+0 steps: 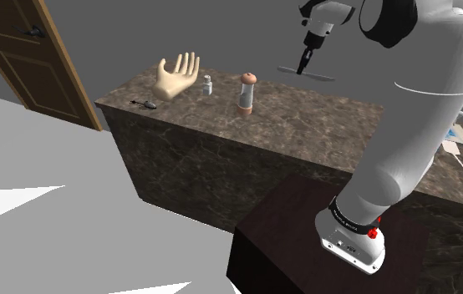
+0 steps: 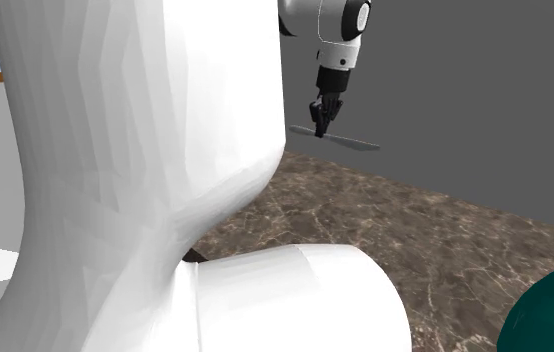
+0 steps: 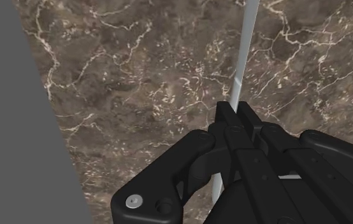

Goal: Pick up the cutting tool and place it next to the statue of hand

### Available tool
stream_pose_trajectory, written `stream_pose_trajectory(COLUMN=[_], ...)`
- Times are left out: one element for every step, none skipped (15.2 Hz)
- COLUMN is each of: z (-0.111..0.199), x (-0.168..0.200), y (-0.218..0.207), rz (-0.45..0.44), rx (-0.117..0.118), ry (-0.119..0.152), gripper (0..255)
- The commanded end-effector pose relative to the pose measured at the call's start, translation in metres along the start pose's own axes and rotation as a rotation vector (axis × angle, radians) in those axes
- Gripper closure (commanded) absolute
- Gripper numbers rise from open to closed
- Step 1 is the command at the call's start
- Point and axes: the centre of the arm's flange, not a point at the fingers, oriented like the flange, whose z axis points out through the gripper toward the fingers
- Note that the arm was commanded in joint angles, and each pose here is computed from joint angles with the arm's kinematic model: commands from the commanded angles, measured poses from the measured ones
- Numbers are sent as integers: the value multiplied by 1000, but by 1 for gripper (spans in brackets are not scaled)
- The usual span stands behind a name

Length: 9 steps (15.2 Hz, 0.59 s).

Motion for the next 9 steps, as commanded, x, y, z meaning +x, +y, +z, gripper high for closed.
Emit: stream_pose_trajectory(z=[-11,-16,-21,-27,-32,-37,-42,-47,-51], x=[2,2,3,4,5,5,6,7,7], y=[-1,-1,-1,-2,-2,-2,-2,-2,-2], rz=[0,0,0,0,0,0,0,0,0], rx=[0,0,0,0,0,0,0,0,0], ry=[0,0,0,0,0,0,0,0,0], gripper=[255,255,255,255,255,255,255,255,255])
